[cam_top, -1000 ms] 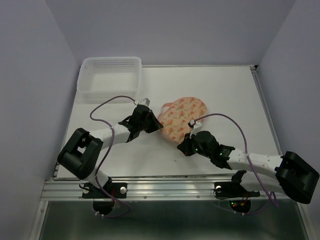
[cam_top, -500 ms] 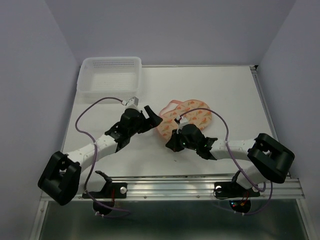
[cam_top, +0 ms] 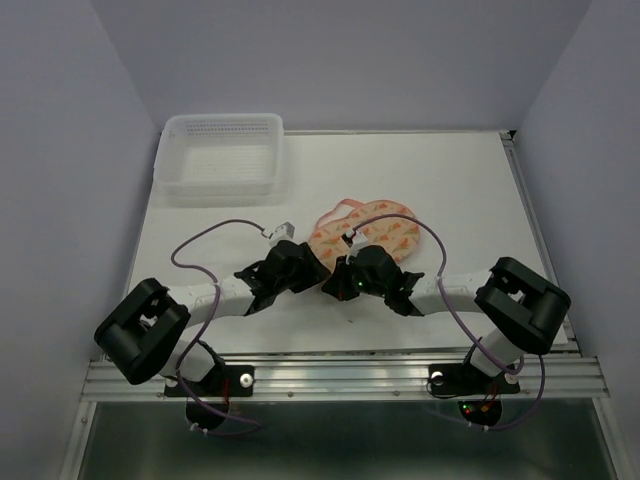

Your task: Unzip the laundry bag and remove the bra

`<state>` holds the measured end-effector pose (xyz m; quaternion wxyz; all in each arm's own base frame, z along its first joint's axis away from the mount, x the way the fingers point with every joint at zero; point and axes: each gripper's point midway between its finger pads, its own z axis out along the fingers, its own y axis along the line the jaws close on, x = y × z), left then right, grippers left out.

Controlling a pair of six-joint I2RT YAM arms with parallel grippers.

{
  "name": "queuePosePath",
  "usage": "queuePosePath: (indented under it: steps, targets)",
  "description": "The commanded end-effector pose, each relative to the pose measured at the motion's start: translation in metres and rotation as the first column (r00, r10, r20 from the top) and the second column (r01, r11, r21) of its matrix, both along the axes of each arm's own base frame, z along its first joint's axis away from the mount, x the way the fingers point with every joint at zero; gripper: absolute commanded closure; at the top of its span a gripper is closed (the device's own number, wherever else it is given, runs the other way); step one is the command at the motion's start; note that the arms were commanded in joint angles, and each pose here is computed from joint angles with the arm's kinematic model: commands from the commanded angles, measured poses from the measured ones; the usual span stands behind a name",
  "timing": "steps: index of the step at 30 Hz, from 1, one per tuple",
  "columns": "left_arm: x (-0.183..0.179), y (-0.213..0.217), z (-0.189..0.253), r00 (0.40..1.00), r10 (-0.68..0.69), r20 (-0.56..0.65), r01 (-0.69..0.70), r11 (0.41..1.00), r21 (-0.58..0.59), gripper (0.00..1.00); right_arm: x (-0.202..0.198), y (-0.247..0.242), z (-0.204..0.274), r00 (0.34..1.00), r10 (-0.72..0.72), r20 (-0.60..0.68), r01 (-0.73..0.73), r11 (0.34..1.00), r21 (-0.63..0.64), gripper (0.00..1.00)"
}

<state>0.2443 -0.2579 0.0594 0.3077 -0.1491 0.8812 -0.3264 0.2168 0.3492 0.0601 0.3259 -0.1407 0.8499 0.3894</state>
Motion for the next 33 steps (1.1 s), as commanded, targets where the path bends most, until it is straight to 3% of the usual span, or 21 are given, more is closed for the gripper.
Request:
queuePosePath:
  steps: [1, 2, 5, 16, 25, 27, 28, 30, 31, 33]
  targets:
    - [0.023, -0.025, 0.030, 0.996, 0.006, 0.086, -0.001, 0.998, -0.064, 0.49, 0.003, 0.013, 0.027, 0.998, 0.013, 0.060, -0.018, 0.996, 0.087, 0.99]
    - [0.024, -0.025, 0.025, 0.997, 0.007, 0.080, -0.003, 0.999, -0.053, 0.72, 0.003, 0.011, 0.030, 0.998, 0.007, 0.065, -0.013, 0.996, 0.092, 0.99]
    - [0.027, -0.020, 0.023, 0.996, 0.026, 0.084, -0.024, 0.999, -0.030, 1.00, -0.001, 0.000, 0.028, 0.997, -0.005, 0.071, 0.000, 0.997, 0.072, 0.99]
    - [0.039, 0.010, 0.020, 0.991, 0.087, 0.102, -0.092, 0.995, 0.045, 1.00, -0.034, -0.072, -0.001, 0.997, -0.066, 0.048, 0.070, 0.994, -0.083, 0.99]
    - [0.029, 0.024, 0.010, 0.990, 0.118, 0.074, -0.119, 0.993, 0.017, 1.00, -0.040, -0.088, -0.018, 0.996, -0.085, 0.026, 0.088, 0.984, -0.152, 0.98]
    - [0.018, 0.025, 0.001, 0.993, 0.110, 0.050, -0.110, 0.994, -0.007, 1.00, -0.040, -0.084, -0.019, 0.997, -0.072, 0.015, 0.074, 0.985, -0.156, 0.87]
    - [0.014, 0.024, -0.001, 0.993, 0.107, 0.042, -0.106, 0.994, -0.019, 1.00, -0.039, -0.082, -0.017, 0.997, -0.070, 0.019, 0.073, 0.985, -0.154, 0.68]
    - [0.002, 0.021, -0.006, 0.995, 0.096, 0.019, -0.095, 0.995, -0.042, 0.94, -0.033, -0.076, -0.007, 0.997, -0.069, 0.034, 0.073, 0.988, -0.136, 0.48]
    - [-0.001, 0.019, -0.007, 0.996, 0.090, 0.016, -0.089, 0.995, -0.049, 0.91, -0.032, -0.074, -0.004, 0.997, -0.067, 0.041, 0.072, 0.989, -0.132, 0.43]
    - [-0.010, 0.015, -0.008, 0.998, 0.065, 0.009, -0.064, 0.996, -0.057, 0.74, -0.026, -0.070, 0.008, 0.996, -0.070, 0.059, 0.077, 0.990, -0.122, 0.37]
